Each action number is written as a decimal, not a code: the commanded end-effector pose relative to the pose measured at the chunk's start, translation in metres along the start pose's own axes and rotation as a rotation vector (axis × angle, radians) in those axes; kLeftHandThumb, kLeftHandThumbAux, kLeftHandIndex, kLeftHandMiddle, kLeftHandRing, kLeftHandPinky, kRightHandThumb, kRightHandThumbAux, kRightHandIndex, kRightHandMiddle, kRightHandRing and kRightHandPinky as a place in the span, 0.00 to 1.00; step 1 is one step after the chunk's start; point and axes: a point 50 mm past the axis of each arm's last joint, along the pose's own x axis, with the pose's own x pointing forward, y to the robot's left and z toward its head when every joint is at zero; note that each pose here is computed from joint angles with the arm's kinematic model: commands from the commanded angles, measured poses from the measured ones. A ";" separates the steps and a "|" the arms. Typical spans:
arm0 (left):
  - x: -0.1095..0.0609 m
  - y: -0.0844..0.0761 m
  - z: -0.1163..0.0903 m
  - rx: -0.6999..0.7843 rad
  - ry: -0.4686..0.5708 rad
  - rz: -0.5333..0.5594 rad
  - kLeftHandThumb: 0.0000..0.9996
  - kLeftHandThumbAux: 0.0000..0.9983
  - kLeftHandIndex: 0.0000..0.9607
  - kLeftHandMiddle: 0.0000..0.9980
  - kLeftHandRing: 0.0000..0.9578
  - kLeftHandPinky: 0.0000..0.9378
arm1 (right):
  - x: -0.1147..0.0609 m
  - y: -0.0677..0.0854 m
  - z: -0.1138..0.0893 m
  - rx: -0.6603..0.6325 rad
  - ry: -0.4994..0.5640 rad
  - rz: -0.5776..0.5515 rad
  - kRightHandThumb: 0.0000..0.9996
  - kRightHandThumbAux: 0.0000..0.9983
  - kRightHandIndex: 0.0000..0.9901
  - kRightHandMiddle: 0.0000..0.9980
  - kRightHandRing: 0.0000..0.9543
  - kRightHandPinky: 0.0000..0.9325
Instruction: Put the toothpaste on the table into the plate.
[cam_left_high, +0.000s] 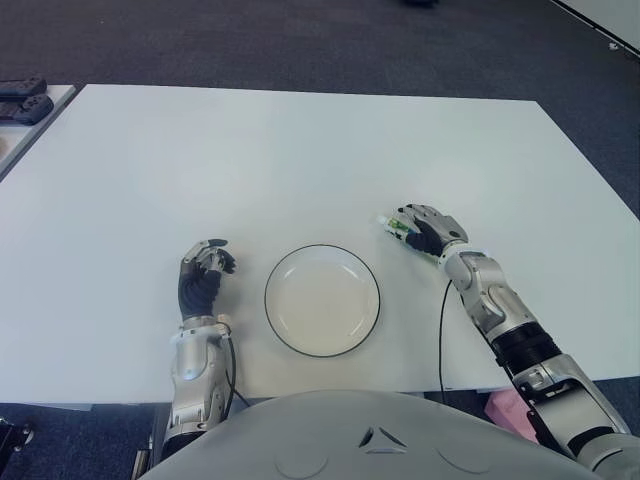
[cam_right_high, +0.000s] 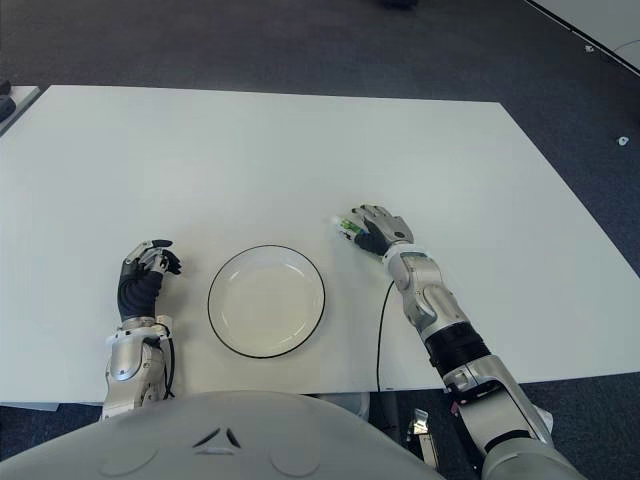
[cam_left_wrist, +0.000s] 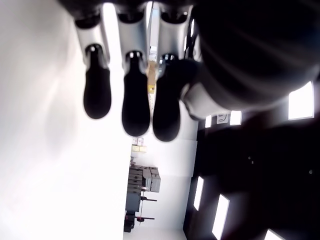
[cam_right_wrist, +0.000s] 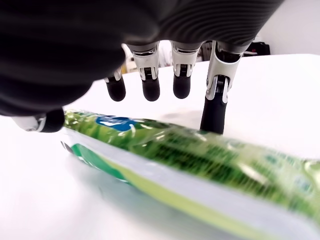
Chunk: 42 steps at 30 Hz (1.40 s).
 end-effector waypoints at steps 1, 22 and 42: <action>-0.009 0.002 -0.019 0.002 0.118 0.007 0.71 0.72 0.45 0.63 0.65 0.64 | -0.006 0.026 -0.019 -0.039 0.083 0.158 0.60 0.15 0.00 0.00 0.00 0.00; -0.010 0.001 -0.019 -0.006 0.140 0.036 0.71 0.72 0.45 0.62 0.64 0.63 | -0.013 0.016 -0.041 -0.171 0.080 0.204 0.62 0.16 0.00 0.00 0.00 0.00; -0.014 0.004 -0.018 0.003 0.142 0.047 0.71 0.72 0.45 0.61 0.63 0.62 | -0.025 0.068 -0.020 -0.300 -0.003 0.218 0.62 0.16 0.00 0.00 0.00 0.00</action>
